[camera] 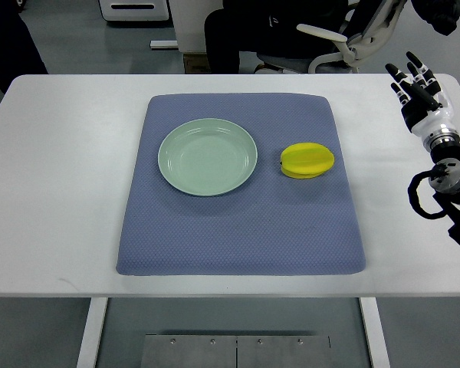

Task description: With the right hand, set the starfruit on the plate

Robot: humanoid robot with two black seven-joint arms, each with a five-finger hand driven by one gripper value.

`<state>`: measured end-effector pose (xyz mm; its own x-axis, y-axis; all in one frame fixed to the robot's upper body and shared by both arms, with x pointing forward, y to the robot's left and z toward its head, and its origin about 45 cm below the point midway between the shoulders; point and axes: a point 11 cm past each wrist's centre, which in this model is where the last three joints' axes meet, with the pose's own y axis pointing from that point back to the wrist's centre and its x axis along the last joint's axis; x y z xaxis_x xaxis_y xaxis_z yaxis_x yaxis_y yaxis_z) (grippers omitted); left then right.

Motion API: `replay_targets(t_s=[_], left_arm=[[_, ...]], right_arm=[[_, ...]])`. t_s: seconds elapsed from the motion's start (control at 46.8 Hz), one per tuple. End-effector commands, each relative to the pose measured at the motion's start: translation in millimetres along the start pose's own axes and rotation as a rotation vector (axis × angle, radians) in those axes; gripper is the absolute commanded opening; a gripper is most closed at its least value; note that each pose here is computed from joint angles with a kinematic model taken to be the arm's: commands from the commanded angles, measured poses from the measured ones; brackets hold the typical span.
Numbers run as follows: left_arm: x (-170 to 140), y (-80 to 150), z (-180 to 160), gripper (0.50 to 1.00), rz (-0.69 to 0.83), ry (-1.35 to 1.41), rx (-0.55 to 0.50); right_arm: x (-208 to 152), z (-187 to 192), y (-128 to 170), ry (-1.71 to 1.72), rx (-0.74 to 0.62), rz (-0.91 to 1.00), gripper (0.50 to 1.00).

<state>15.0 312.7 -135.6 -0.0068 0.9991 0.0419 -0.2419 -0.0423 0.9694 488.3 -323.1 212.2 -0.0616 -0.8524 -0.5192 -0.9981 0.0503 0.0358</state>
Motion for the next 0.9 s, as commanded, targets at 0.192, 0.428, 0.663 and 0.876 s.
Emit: replay_targets(t_s=[0.192, 0.428, 0.663, 0.876], left_arm=[[0.2, 0.2, -1.0, 1.0, 0.001, 0.002, 0.002], [0.2, 0.2, -1.0, 1.0, 0.001, 0.002, 0.002], [0.7, 0.0, -0.2, 1.0, 0.002, 0.001, 0.001], [0.7, 0.0, -0.2, 1.0, 0.002, 0.001, 0.001]], right_arm=[[0.4, -0.2, 0.0, 0.002, 0.0, 0.004, 1.0], [0.7, -1.3, -0.4, 0.004, 0.002, 0.006, 1.0], [0.7, -2.3, -0.7, 0.005, 0.003, 0.006, 1.0], [0.3, -8.3, -3.1, 0.009, 0.013, 0.007, 1.0]])
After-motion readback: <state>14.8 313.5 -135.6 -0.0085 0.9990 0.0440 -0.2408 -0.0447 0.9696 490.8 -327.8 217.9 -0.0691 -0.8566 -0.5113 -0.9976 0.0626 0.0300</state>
